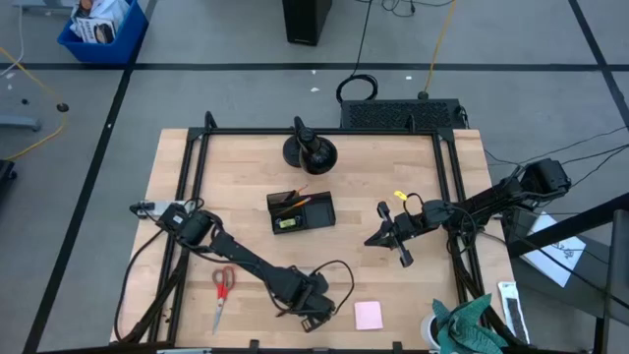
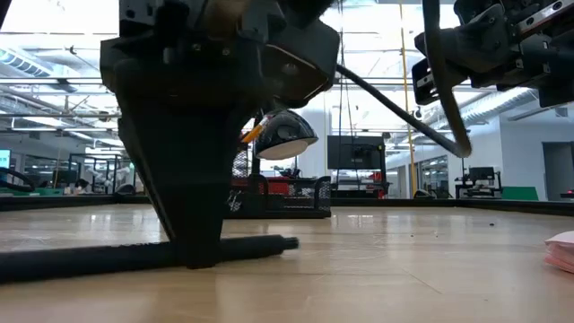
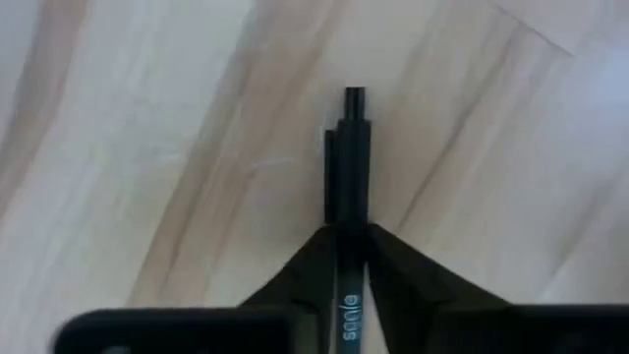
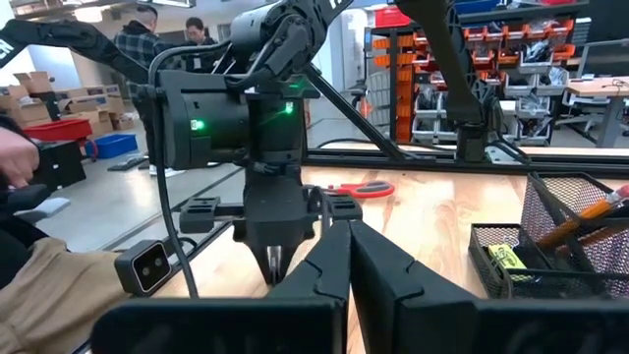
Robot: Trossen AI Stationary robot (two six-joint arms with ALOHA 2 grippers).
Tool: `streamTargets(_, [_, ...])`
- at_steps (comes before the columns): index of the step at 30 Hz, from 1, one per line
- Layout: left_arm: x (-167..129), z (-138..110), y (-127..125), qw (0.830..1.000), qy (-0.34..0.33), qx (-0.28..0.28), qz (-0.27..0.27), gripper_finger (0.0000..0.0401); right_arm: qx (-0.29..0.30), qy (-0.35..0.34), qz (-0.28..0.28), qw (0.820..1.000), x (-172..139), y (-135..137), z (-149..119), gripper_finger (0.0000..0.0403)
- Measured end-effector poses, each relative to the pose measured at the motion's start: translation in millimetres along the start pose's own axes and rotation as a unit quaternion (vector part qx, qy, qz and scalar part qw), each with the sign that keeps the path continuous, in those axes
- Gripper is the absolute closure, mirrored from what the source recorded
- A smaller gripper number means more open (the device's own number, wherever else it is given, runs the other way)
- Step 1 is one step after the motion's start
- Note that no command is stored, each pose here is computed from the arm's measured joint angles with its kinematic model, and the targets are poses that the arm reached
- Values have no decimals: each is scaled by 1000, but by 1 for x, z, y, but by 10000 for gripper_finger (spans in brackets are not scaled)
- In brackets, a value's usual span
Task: Pick and place office supplies into organizer
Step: Put the black pen into the black desk organizer
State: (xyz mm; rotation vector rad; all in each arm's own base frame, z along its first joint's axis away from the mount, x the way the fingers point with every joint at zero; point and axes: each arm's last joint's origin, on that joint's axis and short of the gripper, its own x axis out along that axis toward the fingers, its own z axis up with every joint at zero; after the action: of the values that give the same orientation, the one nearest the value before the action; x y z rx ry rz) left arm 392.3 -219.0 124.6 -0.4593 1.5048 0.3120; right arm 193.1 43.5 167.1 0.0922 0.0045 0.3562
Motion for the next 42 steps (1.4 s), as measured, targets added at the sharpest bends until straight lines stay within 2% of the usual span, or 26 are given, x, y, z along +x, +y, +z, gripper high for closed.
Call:
streamTargets(4, [0, -1, 2, 999, 4, 49, 10, 388, 0, 0, 0, 1000, 0, 0, 0, 399])
streamTargets(11, [-6, 3, -2, 992, -58, 114, 8, 363, 0, 0, 0, 1000, 0, 0, 0, 399])
streamTargets(14, [-17, 6, -1, 988, -87, 124, 14, 376, 4, 0, 0, 1000, 0, 0, 0, 399])
streamTargets(16, [-27, 10, 5, 982, -128, 131, 53, 390, 8, 0, 0, 1000, 0, 0, 0, 399])
streamTargets(19, [-60, 14, 20, 972, -174, 121, 99, 390, 10, 0, 0, 1000, 0, 0, 0, 399])
streamTargets(21, [-92, 11, 27, 967, -201, 118, 101, 382, 10, 0, 0, 1000, 0, 0, 0, 399])
streamTargets(24, [-132, 0, 37, 950, -256, 142, 113, 379, 10, 0, 1, 1000, 0, 0, 0, 399])
streamTargets(27, [-175, -13, 53, 927, -325, 143, 123, 389, 10, 1, 1, 1000, 0, 0, 0, 399])
streamTargets(30, [-216, -36, 77, 898, -398, 129, 136, 394, 10, 0, 1, 1000, 0, 0, 0, 399])
streamTargets(34, [-248, -69, 117, 849, -497, 111, 139, 383, 10, 0, 0, 1000, 0, 0, 0, 399])
streamTargets(38, [-243, -81, 149, 798, -582, 132, 86, 390, 8, 0, 0, 1000, 0, 0, 0, 399])
streamTargets(40, [-228, -80, 158, 763, -619, 177, 49, 394, 8, 0, 0, 1000, 0, 0, 0, 399])
streamTargets(42, [-210, -78, 170, 720, -662, 207, 30, 392, 8, 0, -1, 1000, 0, 0, 0, 399])
